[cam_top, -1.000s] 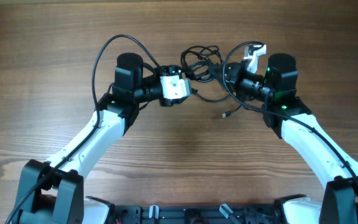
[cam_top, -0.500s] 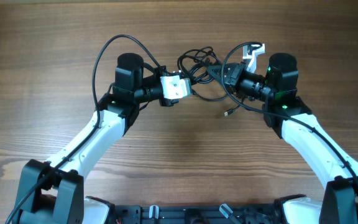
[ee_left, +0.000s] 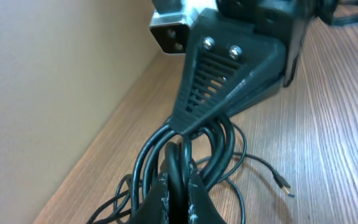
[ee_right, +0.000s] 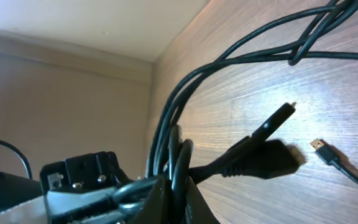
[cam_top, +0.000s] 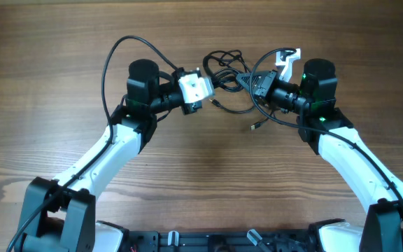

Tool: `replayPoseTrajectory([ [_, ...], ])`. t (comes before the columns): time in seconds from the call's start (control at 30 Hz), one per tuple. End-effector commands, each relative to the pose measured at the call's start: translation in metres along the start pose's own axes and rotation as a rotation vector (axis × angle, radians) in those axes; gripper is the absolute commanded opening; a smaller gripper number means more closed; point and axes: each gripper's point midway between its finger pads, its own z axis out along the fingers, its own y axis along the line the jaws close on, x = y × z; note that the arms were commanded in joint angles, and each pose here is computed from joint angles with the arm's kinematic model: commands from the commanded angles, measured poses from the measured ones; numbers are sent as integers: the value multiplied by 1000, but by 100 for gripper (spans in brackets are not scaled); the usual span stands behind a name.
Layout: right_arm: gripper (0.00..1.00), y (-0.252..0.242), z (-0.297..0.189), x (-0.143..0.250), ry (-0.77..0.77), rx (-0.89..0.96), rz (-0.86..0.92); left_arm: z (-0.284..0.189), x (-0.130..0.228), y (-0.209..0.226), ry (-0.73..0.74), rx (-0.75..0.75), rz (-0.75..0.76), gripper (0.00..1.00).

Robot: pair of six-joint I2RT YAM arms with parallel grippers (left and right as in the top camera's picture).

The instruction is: Untangle cables

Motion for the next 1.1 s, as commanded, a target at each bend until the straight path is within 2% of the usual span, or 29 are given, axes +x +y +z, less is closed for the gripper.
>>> replayPoseTrajectory([
  [0.0,4,-1,2,8,28,4,-40,-8,-25,24,-78,-68,-141,4],
  [0.17,4,-1,2,8,28,6,-40,-24,-33,62,-148,-200,-400,4],
  [0.3,4,-4,2,4,5,21,-17,-36,-22,84,-162,-297,-614,4],
  [0.47,4,-3,2,-1,-21,22,9,-53,-12,102,-201,-348,-841,4],
  [0.73,4,-3,2,-1,-20,22,10,-62,-24,115,-301,-375,-963,4],
  [1.07,4,-3,2,-1,-20,24,12,-76,-12,141,-422,-524,-1272,4],
])
